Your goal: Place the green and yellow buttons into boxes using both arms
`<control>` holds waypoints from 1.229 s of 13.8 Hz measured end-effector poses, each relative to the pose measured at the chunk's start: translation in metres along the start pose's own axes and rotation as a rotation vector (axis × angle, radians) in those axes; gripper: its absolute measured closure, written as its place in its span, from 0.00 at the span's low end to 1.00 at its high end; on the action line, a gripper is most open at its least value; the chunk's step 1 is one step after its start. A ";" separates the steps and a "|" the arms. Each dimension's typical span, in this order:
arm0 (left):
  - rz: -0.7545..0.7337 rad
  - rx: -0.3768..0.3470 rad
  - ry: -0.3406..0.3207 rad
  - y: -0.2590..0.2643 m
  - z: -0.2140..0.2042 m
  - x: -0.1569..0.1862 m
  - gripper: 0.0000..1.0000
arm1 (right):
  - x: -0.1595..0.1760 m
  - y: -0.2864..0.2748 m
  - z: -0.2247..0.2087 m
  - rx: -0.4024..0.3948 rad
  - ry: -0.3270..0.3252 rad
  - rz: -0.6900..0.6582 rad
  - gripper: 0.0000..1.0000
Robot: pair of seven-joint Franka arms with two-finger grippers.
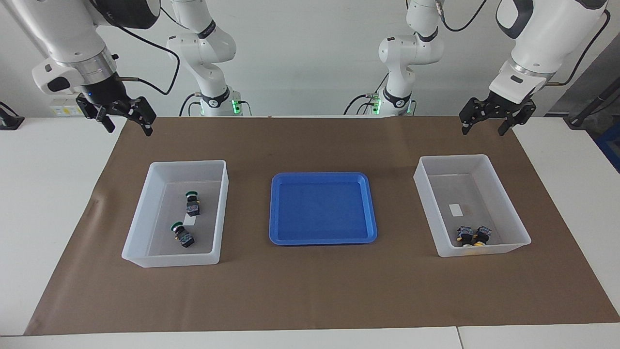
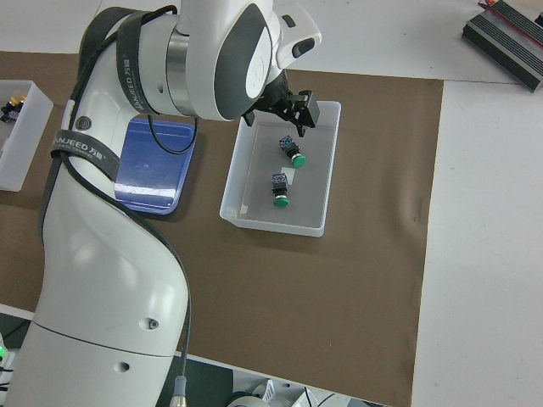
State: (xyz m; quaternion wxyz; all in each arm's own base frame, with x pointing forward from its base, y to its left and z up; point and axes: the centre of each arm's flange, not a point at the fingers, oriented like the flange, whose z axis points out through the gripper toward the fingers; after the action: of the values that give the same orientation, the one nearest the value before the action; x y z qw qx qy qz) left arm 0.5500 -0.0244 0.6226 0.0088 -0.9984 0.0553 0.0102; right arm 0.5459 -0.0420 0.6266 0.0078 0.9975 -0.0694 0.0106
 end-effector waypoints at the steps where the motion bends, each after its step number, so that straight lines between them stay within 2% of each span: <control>1: -0.018 0.000 -0.005 -0.001 0.001 -0.001 0.00 | 0.000 0.000 0.000 0.000 0.000 0.000 0.00; 9: -0.042 -0.001 -0.031 -0.003 0.011 -0.011 0.00 | 0.000 0.000 0.000 0.000 0.000 0.000 0.00; 17: -0.056 0.002 0.034 -0.011 0.004 -0.007 0.00 | 0.000 0.000 0.000 0.000 0.000 0.000 0.00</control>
State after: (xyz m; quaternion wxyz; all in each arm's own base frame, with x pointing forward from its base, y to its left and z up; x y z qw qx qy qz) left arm 0.5441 -0.0123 0.6185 0.0090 -0.9996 0.0276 -0.0071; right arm 0.5459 -0.0420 0.6266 0.0078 0.9975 -0.0693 0.0106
